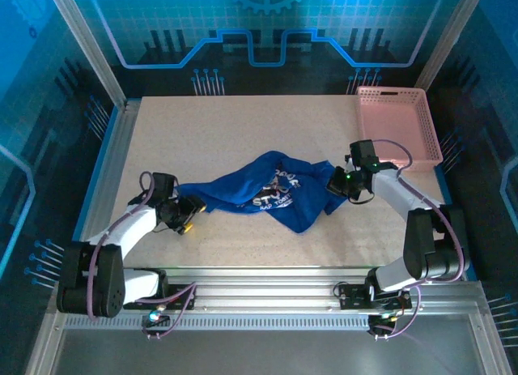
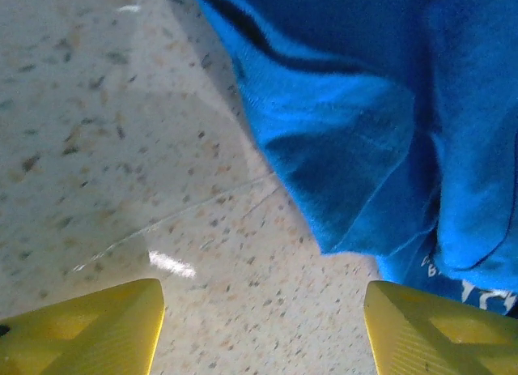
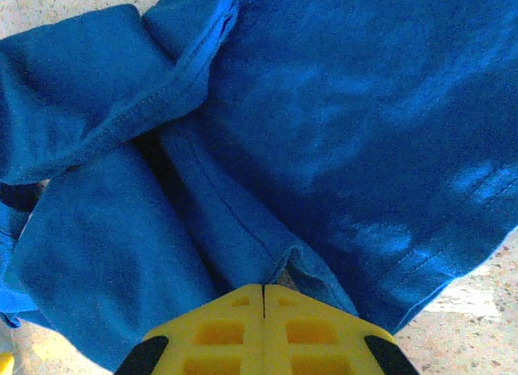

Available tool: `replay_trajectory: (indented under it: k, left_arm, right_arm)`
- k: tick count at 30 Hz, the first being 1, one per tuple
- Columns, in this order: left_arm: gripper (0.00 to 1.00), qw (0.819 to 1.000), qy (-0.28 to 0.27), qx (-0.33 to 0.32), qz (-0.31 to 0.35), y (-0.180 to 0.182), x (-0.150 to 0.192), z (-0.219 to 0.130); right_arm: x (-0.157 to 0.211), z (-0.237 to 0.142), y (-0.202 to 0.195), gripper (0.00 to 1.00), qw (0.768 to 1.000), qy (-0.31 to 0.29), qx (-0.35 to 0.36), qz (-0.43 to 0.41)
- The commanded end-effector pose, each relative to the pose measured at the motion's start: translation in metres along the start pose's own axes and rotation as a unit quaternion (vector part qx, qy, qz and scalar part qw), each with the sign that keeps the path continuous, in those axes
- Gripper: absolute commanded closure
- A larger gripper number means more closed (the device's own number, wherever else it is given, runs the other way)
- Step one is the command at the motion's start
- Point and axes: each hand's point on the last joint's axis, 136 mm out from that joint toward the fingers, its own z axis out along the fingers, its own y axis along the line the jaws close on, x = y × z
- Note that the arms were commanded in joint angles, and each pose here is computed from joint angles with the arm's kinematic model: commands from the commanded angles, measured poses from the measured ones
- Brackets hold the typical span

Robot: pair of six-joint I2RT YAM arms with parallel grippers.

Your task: Fold and stack the t-shirts

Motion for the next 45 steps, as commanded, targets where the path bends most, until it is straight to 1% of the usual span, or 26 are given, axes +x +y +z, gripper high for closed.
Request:
replay_trajectory:
  k: [1, 7, 10, 19, 25, 35, 45]
  left_arm:
    - [0.33, 0.999, 0.005, 0.035, -0.004, -0.023, -0.008, 0.005]
    - [0.34, 0.999, 0.007, 0.036, 0.003, -0.031, -0.015, 0.012]
    - [0.34, 0.999, 0.003, 0.044, 0.004, -0.039, -0.020, 0.010]
    - [0.35, 0.999, -0.003, 0.033, 0.017, -0.054, -0.032, 0.005]
    - [0.40, 0.999, 0.020, -0.019, 0.035, -0.046, -0.033, 0.008]
    - [0.47, 0.995, 0.045, -0.063, 0.070, -0.044, -0.027, 0.016]
    - [0.53, 0.989, 0.049, -0.104, 0.097, -0.037, -0.030, 0.026]
  right_arm:
    - [0.004, -0.004, -0.005, 0.98, 1.000, 0.001, 0.002, 0.012]
    - [0.004, -0.005, -0.004, 0.98, 1.000, 0.000, 0.001, 0.011]
    - [0.005, -0.005, -0.003, 0.98, 1.000, 0.000, 0.002, 0.010]
    - [0.006, -0.003, -0.004, 0.98, 1.000, 0.003, 0.005, 0.010]
    - [0.007, -0.003, -0.006, 0.98, 1.000, 0.005, 0.010, 0.010]
    - [0.007, -0.001, -0.007, 0.98, 1.000, 0.007, 0.015, 0.011]
    - [0.008, -0.001, -0.009, 0.98, 1.000, 0.008, 0.019, 0.010]
